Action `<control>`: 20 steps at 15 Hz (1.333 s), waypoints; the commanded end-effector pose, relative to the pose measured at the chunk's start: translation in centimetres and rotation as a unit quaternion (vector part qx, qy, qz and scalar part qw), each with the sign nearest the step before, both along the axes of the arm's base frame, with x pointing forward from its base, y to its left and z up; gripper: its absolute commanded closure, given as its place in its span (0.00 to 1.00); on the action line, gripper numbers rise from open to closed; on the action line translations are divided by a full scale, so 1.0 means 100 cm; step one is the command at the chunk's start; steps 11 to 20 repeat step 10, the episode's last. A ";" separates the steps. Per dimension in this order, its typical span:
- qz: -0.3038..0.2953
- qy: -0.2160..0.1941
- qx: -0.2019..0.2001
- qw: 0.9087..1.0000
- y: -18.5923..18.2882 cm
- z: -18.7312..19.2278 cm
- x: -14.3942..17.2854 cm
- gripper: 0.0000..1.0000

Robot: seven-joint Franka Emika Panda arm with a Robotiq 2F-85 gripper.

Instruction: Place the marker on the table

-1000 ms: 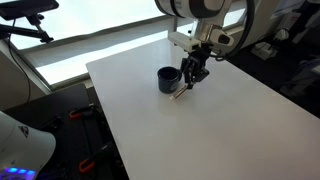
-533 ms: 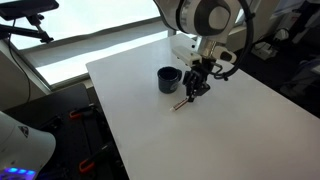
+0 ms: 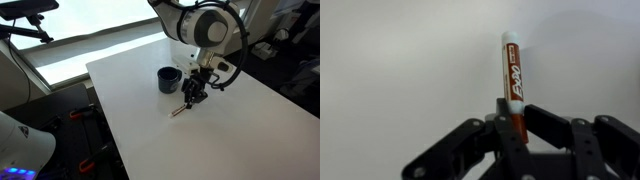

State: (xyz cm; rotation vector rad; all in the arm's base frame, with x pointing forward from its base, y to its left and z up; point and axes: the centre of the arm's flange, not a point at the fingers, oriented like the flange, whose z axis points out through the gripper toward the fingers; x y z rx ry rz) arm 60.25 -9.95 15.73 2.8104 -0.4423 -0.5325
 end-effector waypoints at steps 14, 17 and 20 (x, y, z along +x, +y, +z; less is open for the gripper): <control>0.004 0.004 -0.006 1.000 0.000 -0.009 0.004 0.00; 0.004 0.004 -0.006 1.000 0.000 -0.009 0.004 0.00; 0.004 0.004 -0.006 1.000 0.000 -0.009 0.004 0.00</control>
